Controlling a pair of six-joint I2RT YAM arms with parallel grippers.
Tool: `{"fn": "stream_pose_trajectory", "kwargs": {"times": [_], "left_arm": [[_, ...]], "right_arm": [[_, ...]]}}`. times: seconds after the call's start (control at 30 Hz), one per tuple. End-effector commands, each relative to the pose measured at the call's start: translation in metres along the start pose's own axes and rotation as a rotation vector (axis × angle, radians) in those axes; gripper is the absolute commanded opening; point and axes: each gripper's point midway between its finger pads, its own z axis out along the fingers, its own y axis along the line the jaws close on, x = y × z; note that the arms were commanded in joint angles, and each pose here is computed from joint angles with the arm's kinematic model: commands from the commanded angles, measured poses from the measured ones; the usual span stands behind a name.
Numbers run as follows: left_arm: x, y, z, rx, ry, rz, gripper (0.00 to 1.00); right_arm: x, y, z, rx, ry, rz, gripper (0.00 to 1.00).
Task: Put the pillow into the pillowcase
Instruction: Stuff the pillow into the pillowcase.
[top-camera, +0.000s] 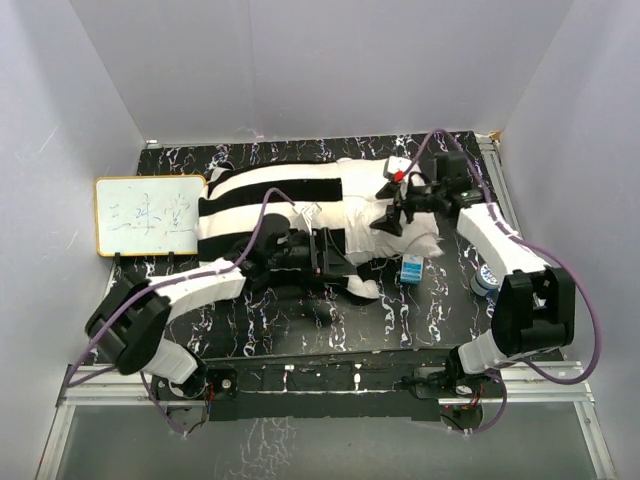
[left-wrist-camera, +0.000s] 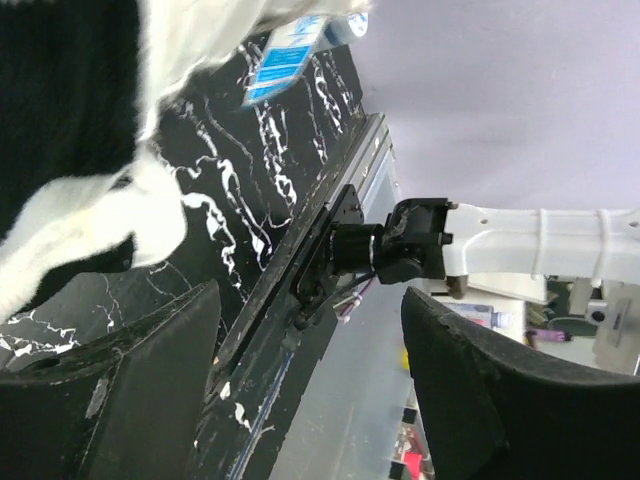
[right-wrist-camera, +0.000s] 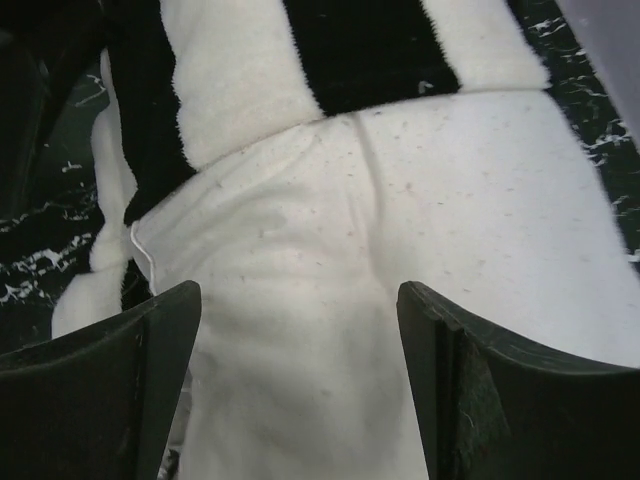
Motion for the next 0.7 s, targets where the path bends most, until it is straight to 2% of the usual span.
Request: {"fn": "stream_pose_trajectory", "kwargs": {"times": [0.0, 0.1, 0.17, 0.3, 0.4, 0.57, 0.67], "left_arm": [[0.0, -0.024, -0.037, -0.117, 0.071, 0.167, 0.72], [-0.006, -0.036, -0.066, -0.233, 0.06, 0.216, 0.71], [-0.02, -0.039, -0.08, -0.327, 0.011, 0.241, 0.7], [-0.086, -0.037, -0.093, -0.562, -0.187, 0.313, 0.66], [-0.139, -0.031, -0.08, -0.699, -0.278, 0.376, 0.66], [-0.189, -0.001, -0.051, -0.899, -0.265, 0.426, 0.63], [-0.2, 0.021, -0.034, -0.975, -0.206, 0.456, 0.55]], "right_arm": [[-0.022, 0.008, -0.051, -0.058, 0.063, -0.139, 0.82], [-0.038, -0.003, -0.068, -0.043, 0.068, -0.154, 0.82], [-0.046, -0.012, -0.072, -0.022, 0.07, -0.164, 0.83], [-0.058, -0.05, -0.057, 0.095, -0.017, -0.027, 0.92], [-0.062, -0.072, -0.029, 0.095, -0.064, 0.024, 0.93], [-0.021, -0.089, 0.012, 0.106, -0.025, 0.159, 0.93], [0.014, -0.093, 0.023, 0.135, 0.014, 0.218, 0.89]]}}
